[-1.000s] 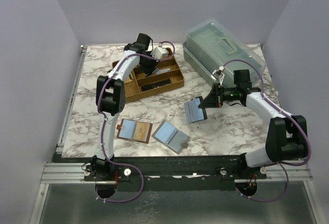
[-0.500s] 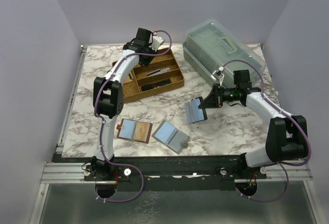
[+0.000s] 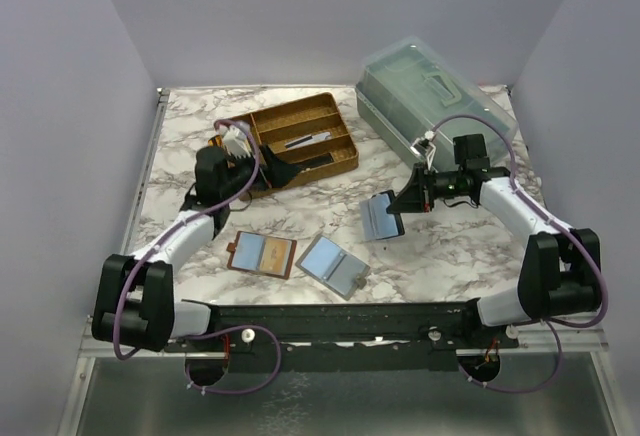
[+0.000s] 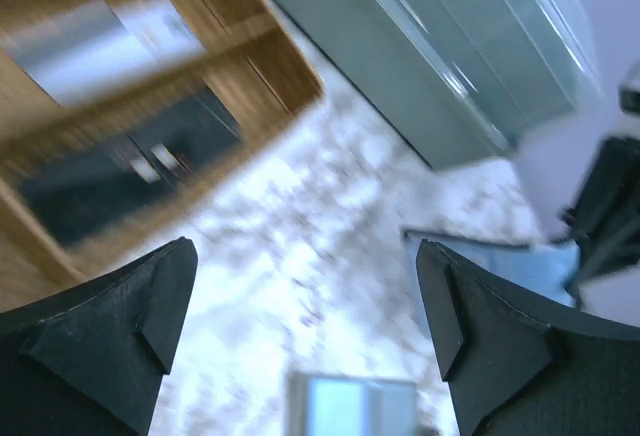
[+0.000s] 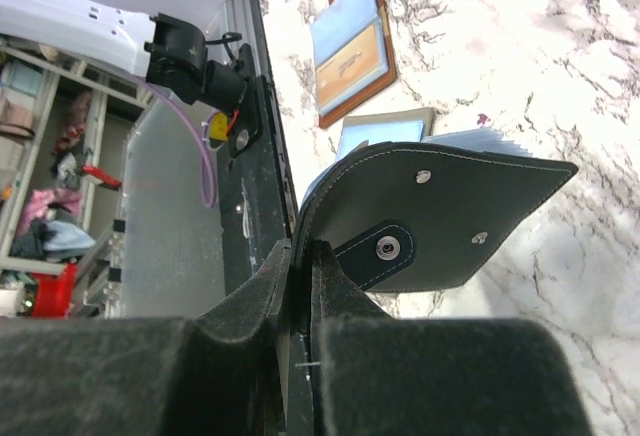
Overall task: Take the credit cards out of the card holder
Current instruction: Place the card holder at the center of the board, then pick up the card holder from the center of the board.
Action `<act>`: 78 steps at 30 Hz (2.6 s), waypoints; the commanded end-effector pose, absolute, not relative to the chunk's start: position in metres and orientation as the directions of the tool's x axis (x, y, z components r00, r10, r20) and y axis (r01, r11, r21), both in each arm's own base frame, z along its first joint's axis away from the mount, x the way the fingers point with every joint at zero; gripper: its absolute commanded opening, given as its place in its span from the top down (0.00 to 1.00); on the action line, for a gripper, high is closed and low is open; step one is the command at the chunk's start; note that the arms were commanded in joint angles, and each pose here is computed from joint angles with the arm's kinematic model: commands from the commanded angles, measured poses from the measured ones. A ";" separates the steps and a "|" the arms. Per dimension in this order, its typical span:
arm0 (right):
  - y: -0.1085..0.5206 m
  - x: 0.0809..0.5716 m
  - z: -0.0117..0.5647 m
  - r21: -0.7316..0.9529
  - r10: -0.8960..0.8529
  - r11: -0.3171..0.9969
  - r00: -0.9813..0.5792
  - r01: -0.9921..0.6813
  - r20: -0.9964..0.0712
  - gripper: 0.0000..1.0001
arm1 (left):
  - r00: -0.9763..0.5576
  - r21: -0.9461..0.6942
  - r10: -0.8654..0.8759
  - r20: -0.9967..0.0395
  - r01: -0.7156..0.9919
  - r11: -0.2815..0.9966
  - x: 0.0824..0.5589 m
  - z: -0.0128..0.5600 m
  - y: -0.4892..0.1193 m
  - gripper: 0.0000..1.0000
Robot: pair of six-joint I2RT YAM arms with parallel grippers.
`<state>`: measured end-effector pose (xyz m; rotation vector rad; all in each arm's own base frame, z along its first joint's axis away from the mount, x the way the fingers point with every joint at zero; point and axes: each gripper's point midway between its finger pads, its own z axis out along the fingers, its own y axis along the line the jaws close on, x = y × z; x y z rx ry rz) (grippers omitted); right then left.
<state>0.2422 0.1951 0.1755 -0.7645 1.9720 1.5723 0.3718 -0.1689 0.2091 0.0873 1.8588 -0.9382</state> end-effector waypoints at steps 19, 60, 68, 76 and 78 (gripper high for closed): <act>0.203 0.337 0.039 0.383 -0.411 0.697 -0.775 -0.606 -0.479 0.98 | -0.658 -0.906 -0.631 -0.410 0.215 0.364 0.250 0.159 -0.187 0.01; 0.253 0.290 0.035 0.187 -0.667 0.457 -0.474 -0.870 -0.575 0.36 | -0.719 -0.943 -0.629 -0.295 0.115 0.311 0.247 0.151 -0.202 0.05; 0.248 0.296 0.015 0.128 -0.701 0.500 -0.487 -0.857 -0.522 0.48 | -0.730 -0.942 -0.617 -0.295 0.112 0.317 0.248 0.147 -0.206 0.05; 0.246 0.297 0.021 0.122 -0.693 0.513 -0.494 -0.849 -0.526 0.79 | -0.746 -0.940 -0.597 -0.296 0.118 0.319 0.247 0.147 -0.216 0.06; 0.246 0.299 0.029 0.110 -0.681 0.522 -0.491 -0.846 -0.543 0.79 | -0.758 -0.939 -0.580 -0.299 0.127 0.319 0.246 0.147 -0.222 0.06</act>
